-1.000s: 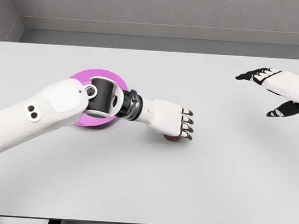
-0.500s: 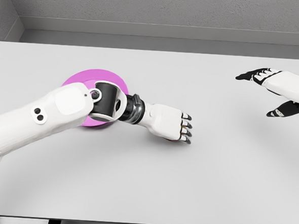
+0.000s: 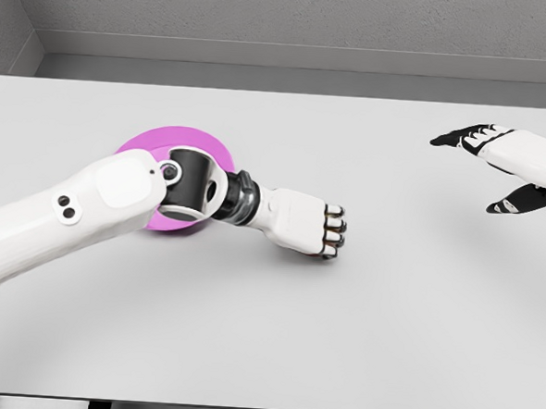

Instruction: Put the apple on the plate with both arms

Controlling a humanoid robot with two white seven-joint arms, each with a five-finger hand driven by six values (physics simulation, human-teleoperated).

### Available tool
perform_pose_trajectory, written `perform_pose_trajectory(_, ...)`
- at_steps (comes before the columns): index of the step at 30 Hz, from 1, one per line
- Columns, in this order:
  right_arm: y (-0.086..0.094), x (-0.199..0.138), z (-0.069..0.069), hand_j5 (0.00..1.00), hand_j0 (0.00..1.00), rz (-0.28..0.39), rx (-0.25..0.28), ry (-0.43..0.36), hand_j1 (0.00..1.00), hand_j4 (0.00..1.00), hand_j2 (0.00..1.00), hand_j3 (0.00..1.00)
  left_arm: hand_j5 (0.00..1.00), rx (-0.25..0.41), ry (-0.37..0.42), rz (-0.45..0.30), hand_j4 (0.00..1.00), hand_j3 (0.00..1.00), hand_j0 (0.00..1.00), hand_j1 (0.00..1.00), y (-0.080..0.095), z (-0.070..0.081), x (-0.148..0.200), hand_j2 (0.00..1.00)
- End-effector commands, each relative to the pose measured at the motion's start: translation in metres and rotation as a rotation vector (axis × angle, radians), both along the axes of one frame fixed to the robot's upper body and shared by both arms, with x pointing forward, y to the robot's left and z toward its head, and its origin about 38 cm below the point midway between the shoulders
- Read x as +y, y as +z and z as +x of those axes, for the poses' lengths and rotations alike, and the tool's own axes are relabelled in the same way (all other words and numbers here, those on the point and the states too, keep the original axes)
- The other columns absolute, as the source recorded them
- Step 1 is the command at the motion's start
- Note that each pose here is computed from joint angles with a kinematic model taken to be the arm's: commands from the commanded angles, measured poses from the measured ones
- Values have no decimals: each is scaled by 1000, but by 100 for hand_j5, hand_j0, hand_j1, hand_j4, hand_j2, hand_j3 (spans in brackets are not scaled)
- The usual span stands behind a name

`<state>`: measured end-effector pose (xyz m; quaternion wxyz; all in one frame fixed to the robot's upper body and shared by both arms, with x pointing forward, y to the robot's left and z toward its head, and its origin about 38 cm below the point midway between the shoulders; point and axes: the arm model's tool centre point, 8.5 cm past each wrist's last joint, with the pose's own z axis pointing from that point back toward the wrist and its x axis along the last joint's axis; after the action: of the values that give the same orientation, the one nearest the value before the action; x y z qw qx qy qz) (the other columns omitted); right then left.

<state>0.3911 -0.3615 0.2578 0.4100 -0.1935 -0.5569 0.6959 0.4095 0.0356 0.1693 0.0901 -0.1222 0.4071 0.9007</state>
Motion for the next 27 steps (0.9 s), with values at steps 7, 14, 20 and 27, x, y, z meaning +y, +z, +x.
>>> perform_pose_trajectory(7, 2, 0, 1, 100, 100, 3, -4, -1, 100, 100, 100, 100, 17, 22, 14, -51, 17, 17, 17, 17, 10, 5, 10, 17)
perform_pose_trajectory(14, 2, 0, 1, 100, 100, 3, -4, -1, 100, 100, 100, 100, 17, 50, 134, -128, 17, 17, 17, 17, 34, 26, 55, 17)
perform_pose_trajectory(20, 2, 0, 1, 100, 100, 3, -4, -1, 100, 100, 100, 100, 19, 1, 295, -117, 19, 19, 19, 19, 59, 49, 133, 19)
perform_pose_trajectory(27, 2, 0, 0, 100, 100, 3, -5, 0, 100, 100, 100, 100, 20, -95, 374, 16, 20, 20, 20, 20, 55, 57, 181, 20)
